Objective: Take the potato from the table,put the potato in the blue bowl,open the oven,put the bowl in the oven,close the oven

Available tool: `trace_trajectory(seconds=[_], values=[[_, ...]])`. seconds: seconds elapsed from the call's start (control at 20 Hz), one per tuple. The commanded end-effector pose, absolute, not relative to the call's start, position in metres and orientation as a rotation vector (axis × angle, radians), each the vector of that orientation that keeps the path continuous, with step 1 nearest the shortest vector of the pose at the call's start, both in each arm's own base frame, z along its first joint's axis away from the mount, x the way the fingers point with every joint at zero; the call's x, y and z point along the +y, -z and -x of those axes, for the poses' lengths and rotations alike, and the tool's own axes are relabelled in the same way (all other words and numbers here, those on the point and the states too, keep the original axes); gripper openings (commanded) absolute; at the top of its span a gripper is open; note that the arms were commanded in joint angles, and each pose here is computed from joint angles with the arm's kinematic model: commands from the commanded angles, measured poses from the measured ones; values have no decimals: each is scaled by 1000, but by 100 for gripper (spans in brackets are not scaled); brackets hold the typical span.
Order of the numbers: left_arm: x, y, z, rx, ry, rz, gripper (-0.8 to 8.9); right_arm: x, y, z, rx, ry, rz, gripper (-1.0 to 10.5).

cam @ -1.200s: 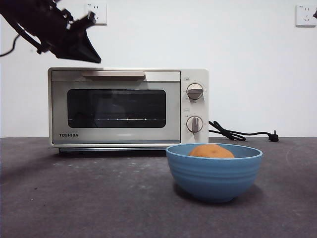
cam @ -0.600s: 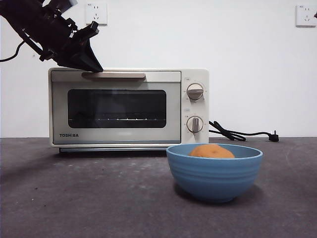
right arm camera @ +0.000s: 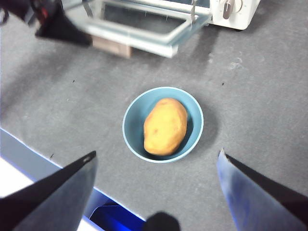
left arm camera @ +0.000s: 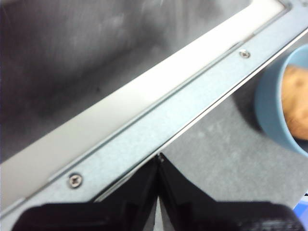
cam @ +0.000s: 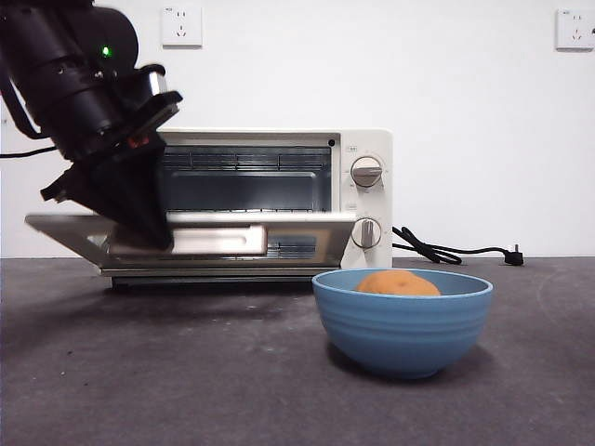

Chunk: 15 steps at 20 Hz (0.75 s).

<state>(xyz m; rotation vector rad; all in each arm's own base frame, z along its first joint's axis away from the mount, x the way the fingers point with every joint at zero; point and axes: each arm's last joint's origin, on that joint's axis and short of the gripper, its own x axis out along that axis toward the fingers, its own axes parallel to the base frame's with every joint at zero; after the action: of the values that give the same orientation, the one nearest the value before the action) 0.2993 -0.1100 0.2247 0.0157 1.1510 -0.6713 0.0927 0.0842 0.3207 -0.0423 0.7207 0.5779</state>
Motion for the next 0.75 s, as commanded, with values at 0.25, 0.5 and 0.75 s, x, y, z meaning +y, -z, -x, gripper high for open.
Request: trace_trajectory(seconds=[0.25, 0.5, 0.75], values=[[-116, -229, -300, 1101, 673, -51, -8, 82, -316, -91, 764, -546, 37, 410], [-117, -237, -299, 1060, 678, -54, -8, 80, -313, -90, 807, -499, 20, 410], [-113, -249, -296, 999, 675, -52, -8, 82, -311, -92, 828, -485, 11, 409]])
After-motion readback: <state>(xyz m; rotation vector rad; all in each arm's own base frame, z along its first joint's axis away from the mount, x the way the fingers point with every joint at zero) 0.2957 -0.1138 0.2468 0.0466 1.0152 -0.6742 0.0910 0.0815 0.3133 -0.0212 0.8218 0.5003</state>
